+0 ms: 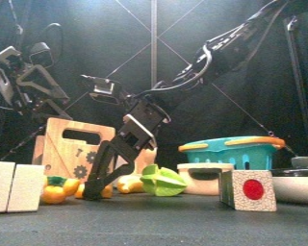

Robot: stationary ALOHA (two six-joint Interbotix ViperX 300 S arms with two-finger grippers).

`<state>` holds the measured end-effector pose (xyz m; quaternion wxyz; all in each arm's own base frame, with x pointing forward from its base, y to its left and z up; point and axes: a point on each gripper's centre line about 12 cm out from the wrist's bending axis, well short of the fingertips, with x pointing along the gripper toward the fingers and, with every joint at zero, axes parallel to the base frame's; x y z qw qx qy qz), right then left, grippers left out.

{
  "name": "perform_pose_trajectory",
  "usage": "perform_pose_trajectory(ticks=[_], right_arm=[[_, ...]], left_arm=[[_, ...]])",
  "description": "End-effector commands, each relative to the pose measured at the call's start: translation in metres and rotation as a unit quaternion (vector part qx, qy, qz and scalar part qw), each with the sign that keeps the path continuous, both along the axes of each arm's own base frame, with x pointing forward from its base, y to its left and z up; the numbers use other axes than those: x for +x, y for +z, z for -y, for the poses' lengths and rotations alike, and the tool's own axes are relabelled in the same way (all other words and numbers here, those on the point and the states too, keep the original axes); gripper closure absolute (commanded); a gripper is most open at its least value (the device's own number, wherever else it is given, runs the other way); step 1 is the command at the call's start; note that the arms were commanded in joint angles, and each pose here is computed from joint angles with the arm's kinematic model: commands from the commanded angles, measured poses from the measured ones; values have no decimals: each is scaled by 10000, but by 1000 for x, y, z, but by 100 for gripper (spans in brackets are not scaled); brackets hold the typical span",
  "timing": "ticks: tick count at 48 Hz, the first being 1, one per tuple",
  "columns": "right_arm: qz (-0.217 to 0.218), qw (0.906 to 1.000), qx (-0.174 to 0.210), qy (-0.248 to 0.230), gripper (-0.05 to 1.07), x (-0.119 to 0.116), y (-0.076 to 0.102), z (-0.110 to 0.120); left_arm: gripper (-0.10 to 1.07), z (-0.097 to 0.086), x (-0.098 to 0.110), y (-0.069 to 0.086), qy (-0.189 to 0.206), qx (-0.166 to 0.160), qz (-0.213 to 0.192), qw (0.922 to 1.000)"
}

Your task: Grab squash half

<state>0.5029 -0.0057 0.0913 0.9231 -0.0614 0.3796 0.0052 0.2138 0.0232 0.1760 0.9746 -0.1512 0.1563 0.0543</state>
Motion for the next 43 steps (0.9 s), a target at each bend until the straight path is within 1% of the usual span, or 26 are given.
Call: perform_pose_trajectory(ticks=[1, 5, 7, 13, 16, 21, 25, 38, 43], right_arm=[[167, 9999, -8, 7, 1, 4, 14, 1], [167, 9999, -8, 7, 1, 4, 14, 1], [167, 9999, -2, 2, 4, 4, 14, 1], [114, 9999, 11, -47, 21, 4, 14, 1], [82, 9999, 2, -82, 25, 3, 17, 1], [115, 9998, -33, -156, 25, 0, 36, 3], [215, 9997, -26, -138, 25, 1, 45, 1], [203, 9997, -29, -155, 25, 0, 47, 1], [323, 9992, 58, -209, 25, 2, 57, 1]], left_arm=[[2, -1, 3, 5, 7, 11, 76, 10000], [2, -1, 3, 5, 7, 11, 76, 10000], [2, -1, 3, 5, 6, 11, 84, 10000], [2, -1, 3, 5, 7, 11, 76, 10000], [2, -1, 3, 5, 7, 11, 76, 10000], [2, -1, 3, 5, 7, 11, 76, 10000], [2, -1, 3, 5, 7, 11, 76, 10000], [2, 0, 3, 5, 2, 5, 84, 10000], [2, 0, 3, 5, -3, -4, 77, 10000]])
